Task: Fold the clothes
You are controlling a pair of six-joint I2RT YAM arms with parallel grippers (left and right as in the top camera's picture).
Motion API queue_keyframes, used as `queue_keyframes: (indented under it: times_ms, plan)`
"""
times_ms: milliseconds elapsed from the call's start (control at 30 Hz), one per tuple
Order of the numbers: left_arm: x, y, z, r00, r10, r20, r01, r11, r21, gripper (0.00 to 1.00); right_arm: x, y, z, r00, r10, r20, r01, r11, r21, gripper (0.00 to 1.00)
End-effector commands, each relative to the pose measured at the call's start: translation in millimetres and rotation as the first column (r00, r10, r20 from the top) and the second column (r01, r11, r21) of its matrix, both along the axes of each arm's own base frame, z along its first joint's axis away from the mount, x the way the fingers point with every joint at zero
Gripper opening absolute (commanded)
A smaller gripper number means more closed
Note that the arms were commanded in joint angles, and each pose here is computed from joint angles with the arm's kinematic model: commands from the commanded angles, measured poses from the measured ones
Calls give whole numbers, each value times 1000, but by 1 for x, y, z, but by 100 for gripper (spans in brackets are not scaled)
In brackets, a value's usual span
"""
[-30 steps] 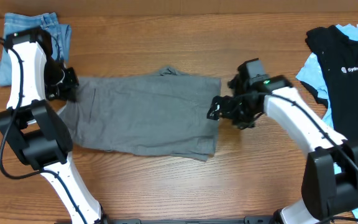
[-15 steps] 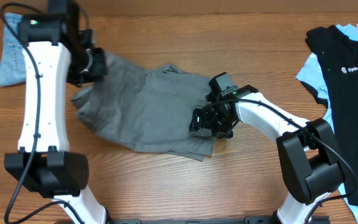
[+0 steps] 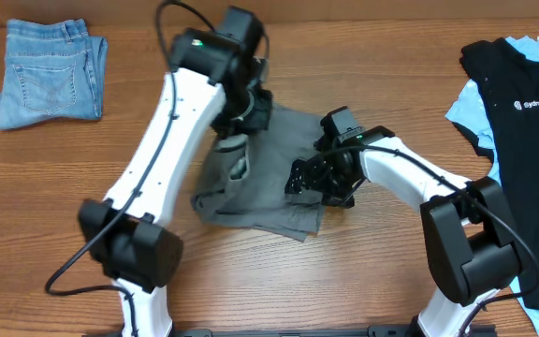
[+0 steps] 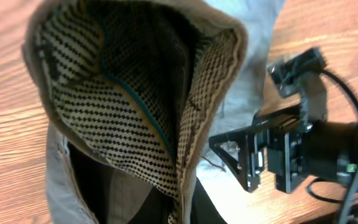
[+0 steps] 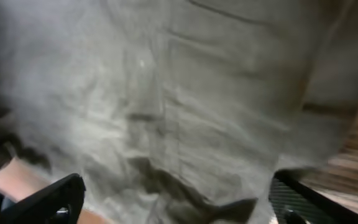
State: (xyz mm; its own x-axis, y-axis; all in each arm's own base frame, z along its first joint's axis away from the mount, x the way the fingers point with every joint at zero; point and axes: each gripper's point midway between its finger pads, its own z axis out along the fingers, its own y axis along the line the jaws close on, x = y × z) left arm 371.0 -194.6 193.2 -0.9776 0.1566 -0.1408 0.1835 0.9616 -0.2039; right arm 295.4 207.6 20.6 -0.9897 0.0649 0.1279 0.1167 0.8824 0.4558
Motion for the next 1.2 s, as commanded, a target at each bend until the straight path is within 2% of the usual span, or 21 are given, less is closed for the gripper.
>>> queue_keyframes:
  times_ms: [0,100,167,267,300,400,500,733,767,800,833,867,900,933,1000,1067,1167]
  plan:
    - [-4,-23,-7,1000,-22,-20,21,1000,-17,8,10,-21,0,999,-38,-34,40,997,63,100]
    - [-1,-35,-6,999,-34,10,34,999,-35,9,19,-37,7,998,-57,-32,60,992,114,100]
    - [1,-40,-5,999,-37,25,38,998,-43,14,18,-41,21,1000,-8,-21,13,977,212,100]
    - [3,-43,-5,999,-41,35,43,998,-47,21,20,-58,28,999,-25,-38,33,975,220,100]
    - [3,-43,-5,999,-42,35,43,998,-48,27,22,-65,31,999,-36,-41,44,975,219,100]
    - [3,-43,-8,999,-43,30,44,998,-46,65,26,-81,40,997,-57,-49,66,973,221,100]
    - [4,-43,-7,998,-50,33,52,998,-44,66,32,-93,54,996,-77,-50,86,971,222,100]
    - [11,-27,-8,999,-32,33,34,999,-34,64,65,-120,125,993,-118,30,109,972,207,100]
    - [14,-20,-8,999,-15,29,16,999,-32,56,68,-117,135,993,-111,47,99,973,207,100]
    - [15,-16,-9,1000,-6,25,7,1000,-30,45,69,-113,140,994,-99,56,86,975,207,100]
    - [15,-12,-10,1000,-3,20,4,1000,-26,38,68,-106,142,995,-78,62,64,976,208,96]
    - [15,-10,-11,1000,-8,16,8,1000,-23,34,67,-100,142,996,-61,63,47,977,206,88]
    - [13,-8,-14,1000,-13,5,13,1000,-17,26,63,-91,136,998,-28,57,17,983,183,62]
    - [11,-8,-18,1000,-13,-6,13,1000,-12,18,61,-85,131,998,-3,59,-7,986,165,46]
    - [11,-7,-29,1000,-13,-18,13,1000,-7,4,59,-72,117,999,1,42,-6,991,133,31]
    - [11,-7,-40,1000,-13,-28,13,1000,-3,4,56,-63,101,1000,-25,14,23,995,99,25]
    - [8,-6,-73,998,-8,-55,9,1000,7,4,49,-50,78,999,-34,-9,35,995,97,25]
